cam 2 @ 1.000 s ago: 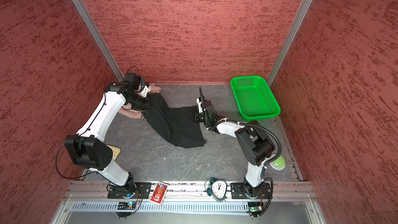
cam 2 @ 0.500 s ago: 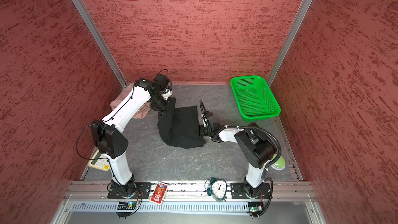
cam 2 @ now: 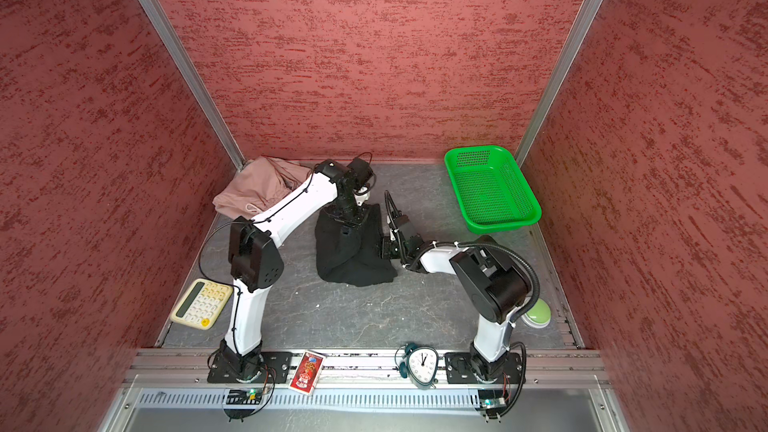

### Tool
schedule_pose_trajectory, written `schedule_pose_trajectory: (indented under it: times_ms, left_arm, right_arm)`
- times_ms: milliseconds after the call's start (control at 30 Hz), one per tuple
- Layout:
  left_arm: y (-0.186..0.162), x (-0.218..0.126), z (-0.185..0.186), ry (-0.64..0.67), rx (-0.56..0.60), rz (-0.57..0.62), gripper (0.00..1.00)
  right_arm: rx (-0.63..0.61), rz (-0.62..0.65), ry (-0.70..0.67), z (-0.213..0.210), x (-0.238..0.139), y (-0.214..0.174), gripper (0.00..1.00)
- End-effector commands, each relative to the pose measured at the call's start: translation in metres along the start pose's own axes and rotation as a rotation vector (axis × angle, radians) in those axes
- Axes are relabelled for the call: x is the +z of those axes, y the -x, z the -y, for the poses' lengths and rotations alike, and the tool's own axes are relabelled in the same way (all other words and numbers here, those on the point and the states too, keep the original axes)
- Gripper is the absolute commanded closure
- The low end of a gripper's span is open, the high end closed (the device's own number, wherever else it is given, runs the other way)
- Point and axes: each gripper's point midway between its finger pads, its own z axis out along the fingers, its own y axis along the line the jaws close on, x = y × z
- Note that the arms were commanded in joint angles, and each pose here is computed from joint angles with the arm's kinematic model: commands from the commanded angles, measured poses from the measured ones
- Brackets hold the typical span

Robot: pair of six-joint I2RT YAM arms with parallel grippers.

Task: Fold and stack the shorts

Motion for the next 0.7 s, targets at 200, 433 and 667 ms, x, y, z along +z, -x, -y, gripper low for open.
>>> schedule_pose_trajectory:
  times_ms: [200, 433, 667]
  left_arm:
    - [0.017, -0.020, 0.032, -0.082, 0.058, 0.092, 0.01]
    - [0.036, -0.113, 0.002, -0.174, -0.008, 0.395, 0.01]
    - [-0.011, -0.093, -0.074, -0.276, -0.281, 0.511, 0.01]
  right_arm:
    - [-0.052, 0.190, -0.193, 0.034, -0.092, 0.033, 0.39]
    - [-0.313, 0.172, 0.100, -0.046, -0.131, 0.046, 0.42]
    - [-0.378, 0.100, 0.383, -0.142, -0.098, 0.041, 0.72]
